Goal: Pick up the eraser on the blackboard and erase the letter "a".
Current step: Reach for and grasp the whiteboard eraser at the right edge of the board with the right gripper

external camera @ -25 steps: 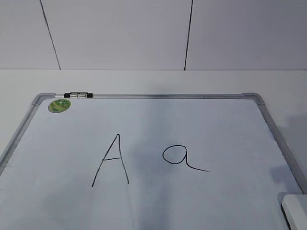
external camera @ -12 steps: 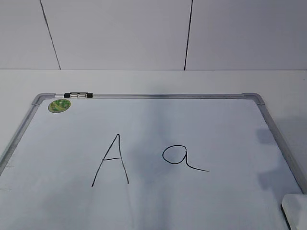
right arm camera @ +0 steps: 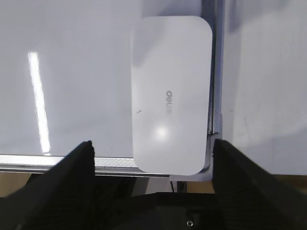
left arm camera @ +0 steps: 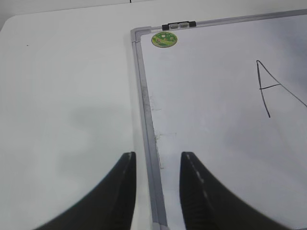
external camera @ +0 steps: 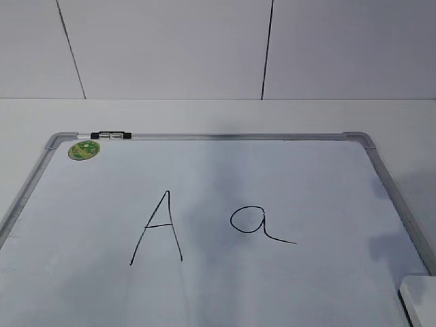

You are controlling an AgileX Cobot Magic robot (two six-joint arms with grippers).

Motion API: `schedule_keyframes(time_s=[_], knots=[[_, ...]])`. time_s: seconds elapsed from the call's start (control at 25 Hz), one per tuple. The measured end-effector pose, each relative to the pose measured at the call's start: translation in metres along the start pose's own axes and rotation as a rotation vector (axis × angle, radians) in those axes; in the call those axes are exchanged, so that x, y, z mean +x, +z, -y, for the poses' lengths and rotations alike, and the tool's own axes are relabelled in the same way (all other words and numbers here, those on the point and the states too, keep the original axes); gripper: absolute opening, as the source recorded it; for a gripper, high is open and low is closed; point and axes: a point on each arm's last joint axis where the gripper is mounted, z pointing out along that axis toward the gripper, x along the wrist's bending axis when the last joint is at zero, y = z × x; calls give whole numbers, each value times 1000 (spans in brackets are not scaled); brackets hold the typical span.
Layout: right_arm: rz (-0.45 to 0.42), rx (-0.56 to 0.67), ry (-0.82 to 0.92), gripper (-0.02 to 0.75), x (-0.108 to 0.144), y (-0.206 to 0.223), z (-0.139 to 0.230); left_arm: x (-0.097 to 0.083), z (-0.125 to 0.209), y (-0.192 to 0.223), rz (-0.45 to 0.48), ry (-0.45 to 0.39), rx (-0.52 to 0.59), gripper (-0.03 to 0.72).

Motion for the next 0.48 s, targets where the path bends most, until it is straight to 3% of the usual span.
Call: schedule_keyframes(time_s=[0.48], knots=[[24,51,-43,592,1,14,-8,0,0,0,0,0,0,236]])
